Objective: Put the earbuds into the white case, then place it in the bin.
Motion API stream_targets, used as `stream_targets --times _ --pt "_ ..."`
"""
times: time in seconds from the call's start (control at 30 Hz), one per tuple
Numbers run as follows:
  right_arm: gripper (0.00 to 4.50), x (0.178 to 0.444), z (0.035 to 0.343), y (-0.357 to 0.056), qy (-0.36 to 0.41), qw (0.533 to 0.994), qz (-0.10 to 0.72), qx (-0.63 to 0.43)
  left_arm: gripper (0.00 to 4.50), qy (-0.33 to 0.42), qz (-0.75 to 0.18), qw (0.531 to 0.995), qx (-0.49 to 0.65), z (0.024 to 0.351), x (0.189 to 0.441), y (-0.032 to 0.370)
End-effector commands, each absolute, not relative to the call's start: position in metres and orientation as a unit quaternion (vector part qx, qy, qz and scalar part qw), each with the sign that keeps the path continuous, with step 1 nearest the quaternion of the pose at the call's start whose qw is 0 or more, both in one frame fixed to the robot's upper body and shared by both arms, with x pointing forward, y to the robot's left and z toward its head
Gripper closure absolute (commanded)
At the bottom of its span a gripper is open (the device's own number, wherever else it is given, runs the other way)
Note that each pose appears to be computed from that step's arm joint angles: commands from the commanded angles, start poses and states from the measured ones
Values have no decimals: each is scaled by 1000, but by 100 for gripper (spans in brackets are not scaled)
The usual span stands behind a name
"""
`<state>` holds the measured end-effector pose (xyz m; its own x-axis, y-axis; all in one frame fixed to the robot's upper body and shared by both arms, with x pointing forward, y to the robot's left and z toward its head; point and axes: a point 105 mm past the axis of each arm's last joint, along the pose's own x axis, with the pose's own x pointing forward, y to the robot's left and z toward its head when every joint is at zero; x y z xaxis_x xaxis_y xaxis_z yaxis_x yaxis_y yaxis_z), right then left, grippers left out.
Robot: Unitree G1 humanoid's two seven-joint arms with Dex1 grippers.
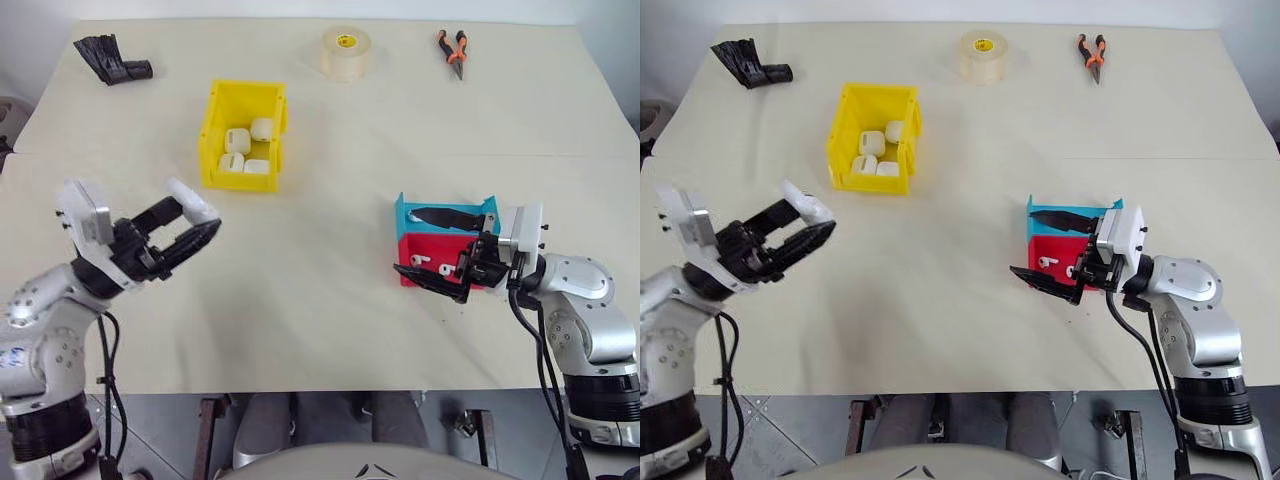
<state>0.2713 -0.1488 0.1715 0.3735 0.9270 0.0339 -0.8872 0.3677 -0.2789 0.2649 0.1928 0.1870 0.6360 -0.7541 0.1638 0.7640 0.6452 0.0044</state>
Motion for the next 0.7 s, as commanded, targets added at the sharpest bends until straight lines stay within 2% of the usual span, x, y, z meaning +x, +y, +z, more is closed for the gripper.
stream_targets --times 0.03,0.23,0.33,0.5,0.7 --pt "0 268 182 -160 -103 828 535 -134 168 -137 -474 870 -15 191 257 148" --pt "0 259 184 -179 -87 844 503 -165 168 -198 -538 819 -20 176 259 95" --pt "0 249 187 -197 -71 858 475 -181 168 -251 -585 771 3 179 256 66" --pt "0 233 189 -226 -38 880 427 -204 168 -323 -615 719 23 184 256 38" --pt "0 217 186 -249 4 891 396 -221 168 -341 -657 673 3 189 252 22"
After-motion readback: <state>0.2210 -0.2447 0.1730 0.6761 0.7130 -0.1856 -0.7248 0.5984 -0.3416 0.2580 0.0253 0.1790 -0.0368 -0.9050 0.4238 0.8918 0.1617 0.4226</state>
